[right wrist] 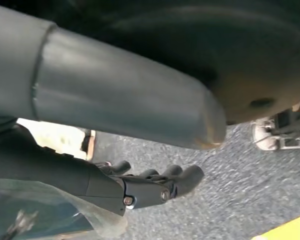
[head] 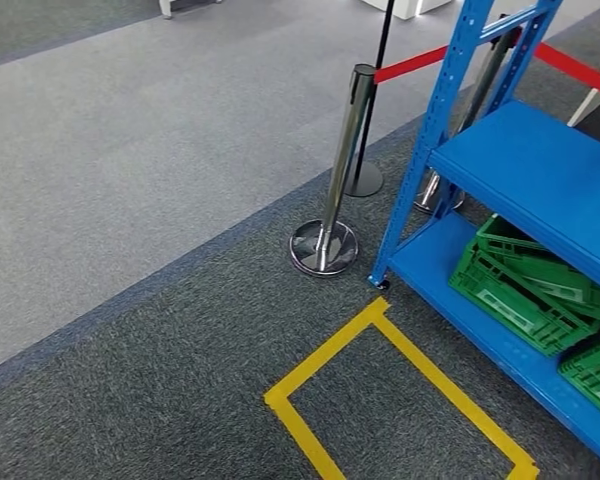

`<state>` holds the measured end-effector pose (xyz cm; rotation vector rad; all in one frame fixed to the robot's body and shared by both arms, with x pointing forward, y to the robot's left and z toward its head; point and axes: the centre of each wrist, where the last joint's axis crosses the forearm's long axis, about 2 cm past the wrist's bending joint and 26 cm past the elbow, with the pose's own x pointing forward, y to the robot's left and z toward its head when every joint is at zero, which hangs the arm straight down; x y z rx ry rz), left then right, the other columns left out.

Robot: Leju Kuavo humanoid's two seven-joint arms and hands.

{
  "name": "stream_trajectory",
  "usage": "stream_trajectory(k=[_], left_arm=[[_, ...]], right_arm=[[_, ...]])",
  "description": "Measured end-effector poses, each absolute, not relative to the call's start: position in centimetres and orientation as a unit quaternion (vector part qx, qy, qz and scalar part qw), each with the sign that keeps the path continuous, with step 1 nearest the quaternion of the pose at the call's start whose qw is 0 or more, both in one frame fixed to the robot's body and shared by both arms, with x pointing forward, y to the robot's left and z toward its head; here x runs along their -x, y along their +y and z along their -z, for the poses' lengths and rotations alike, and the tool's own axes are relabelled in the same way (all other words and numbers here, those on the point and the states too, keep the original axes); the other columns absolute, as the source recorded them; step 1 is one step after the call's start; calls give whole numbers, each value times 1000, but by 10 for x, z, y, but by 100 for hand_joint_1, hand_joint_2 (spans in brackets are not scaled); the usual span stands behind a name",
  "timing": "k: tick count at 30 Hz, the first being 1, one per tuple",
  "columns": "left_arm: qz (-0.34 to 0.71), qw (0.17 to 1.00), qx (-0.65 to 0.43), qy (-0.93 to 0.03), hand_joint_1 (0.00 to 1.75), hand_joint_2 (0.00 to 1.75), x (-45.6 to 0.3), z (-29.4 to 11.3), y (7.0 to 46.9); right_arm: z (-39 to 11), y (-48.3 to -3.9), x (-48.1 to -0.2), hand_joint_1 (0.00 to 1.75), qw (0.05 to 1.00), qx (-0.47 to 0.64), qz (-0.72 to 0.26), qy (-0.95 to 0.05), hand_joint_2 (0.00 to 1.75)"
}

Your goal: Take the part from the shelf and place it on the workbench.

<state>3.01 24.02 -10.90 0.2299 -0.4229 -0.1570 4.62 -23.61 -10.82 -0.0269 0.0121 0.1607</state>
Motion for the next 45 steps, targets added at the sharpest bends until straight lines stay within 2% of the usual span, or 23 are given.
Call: stream_trajectory(k=[11, 45], left_arm=[[77, 968, -127, -204, 0, 0, -40, 105, 218], [96, 964, -121, -218, 0, 0, -43, 104, 214]], right_arm=[[108, -238, -51, 0, 998, 10, -61, 8, 0], [109, -246, -52, 0, 999, 3, -38, 20, 0]])
